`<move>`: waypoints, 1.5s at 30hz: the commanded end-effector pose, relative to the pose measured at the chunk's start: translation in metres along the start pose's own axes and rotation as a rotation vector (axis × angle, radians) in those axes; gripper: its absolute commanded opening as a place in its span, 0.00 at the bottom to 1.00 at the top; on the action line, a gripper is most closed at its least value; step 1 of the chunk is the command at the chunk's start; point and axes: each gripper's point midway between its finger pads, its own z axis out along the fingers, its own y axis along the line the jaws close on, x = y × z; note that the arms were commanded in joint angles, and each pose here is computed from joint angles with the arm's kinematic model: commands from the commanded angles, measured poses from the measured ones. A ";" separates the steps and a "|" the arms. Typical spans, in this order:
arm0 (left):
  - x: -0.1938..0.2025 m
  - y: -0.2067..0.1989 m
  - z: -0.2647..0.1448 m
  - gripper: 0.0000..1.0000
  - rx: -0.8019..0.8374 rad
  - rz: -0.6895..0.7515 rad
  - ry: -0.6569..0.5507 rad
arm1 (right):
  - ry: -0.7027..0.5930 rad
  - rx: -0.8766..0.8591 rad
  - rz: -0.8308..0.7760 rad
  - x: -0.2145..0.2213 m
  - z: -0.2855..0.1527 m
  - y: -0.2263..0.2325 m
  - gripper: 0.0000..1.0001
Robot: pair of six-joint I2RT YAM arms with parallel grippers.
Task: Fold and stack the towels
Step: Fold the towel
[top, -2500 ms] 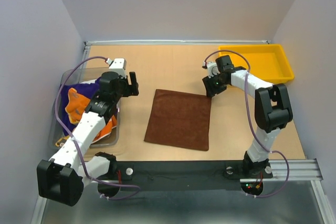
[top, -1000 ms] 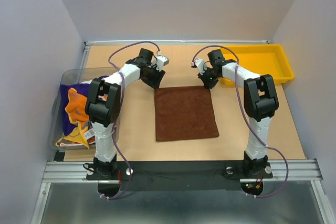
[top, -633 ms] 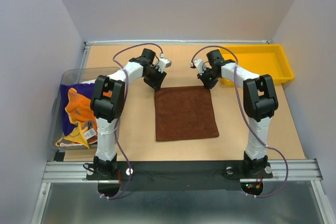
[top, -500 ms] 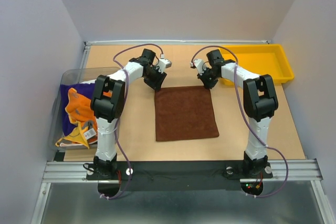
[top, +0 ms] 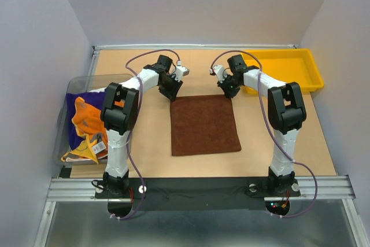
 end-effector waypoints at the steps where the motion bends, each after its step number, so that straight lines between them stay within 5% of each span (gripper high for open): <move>1: 0.040 -0.009 0.016 0.35 0.010 -0.046 0.131 | 0.024 0.006 -0.003 0.007 0.005 0.003 0.01; 3: 0.044 -0.012 0.018 0.32 0.020 -0.046 0.142 | 0.021 0.006 -0.002 0.006 0.004 0.003 0.01; 9: 0.045 -0.013 0.016 0.01 0.020 -0.034 0.151 | -0.012 0.030 -0.005 -0.006 -0.004 -0.003 0.01; 15: 0.015 -0.001 0.001 0.00 -0.032 -0.007 0.073 | -0.055 0.082 0.001 -0.024 -0.013 -0.016 0.01; 31: -0.082 0.033 -0.080 0.00 -0.255 -0.014 -0.365 | -0.223 0.303 0.058 -0.076 -0.063 -0.057 0.01; 45: -0.030 -0.025 -0.097 0.00 -0.174 -0.114 -0.366 | -0.258 0.218 0.131 -0.040 -0.100 0.011 0.01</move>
